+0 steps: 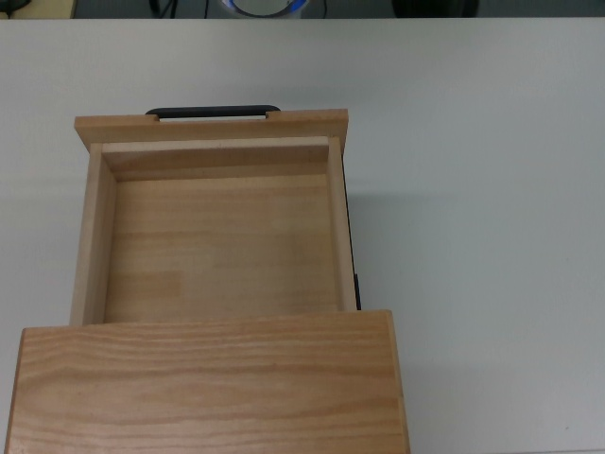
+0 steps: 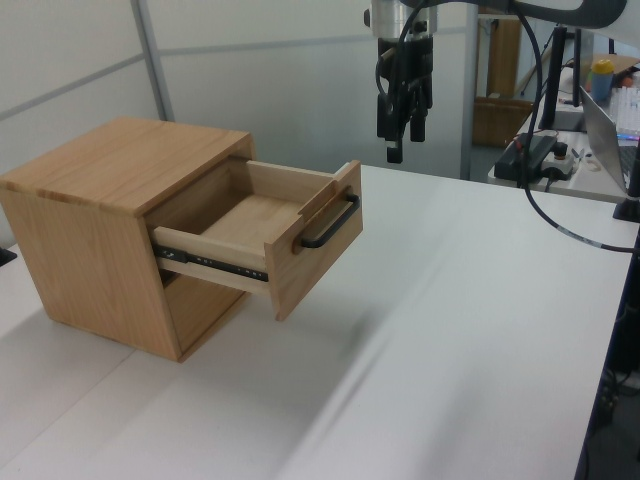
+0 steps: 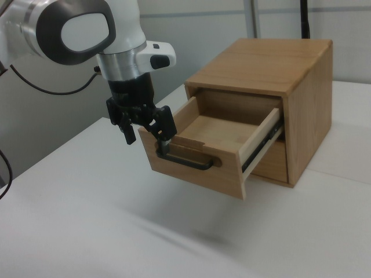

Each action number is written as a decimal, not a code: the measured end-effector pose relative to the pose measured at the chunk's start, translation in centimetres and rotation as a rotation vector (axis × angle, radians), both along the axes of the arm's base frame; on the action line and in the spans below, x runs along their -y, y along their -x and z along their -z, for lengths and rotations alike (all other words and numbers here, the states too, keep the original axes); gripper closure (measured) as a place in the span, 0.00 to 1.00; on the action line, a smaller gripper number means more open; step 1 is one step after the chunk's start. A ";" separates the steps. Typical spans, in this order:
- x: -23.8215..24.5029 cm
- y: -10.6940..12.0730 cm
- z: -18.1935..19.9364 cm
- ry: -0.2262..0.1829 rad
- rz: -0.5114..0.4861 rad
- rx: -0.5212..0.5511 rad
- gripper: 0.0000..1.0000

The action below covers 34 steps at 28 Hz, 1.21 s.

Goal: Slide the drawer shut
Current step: 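Move the gripper toward the open wooden drawer's front panel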

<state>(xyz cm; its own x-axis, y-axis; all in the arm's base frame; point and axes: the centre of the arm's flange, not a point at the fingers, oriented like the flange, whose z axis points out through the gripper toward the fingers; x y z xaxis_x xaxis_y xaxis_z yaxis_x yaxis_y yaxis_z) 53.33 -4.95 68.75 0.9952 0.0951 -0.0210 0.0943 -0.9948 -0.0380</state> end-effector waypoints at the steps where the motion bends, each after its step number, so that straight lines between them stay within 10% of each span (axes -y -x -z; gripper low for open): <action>1: 0.0 0.0 0.0 0.000 0.000 0.000 0.00; 8: -0.4 -0.2 0.6 -0.001 -0.009 -0.013 0.03; 34: -0.8 -3.3 5.1 -0.006 -0.018 -0.061 0.99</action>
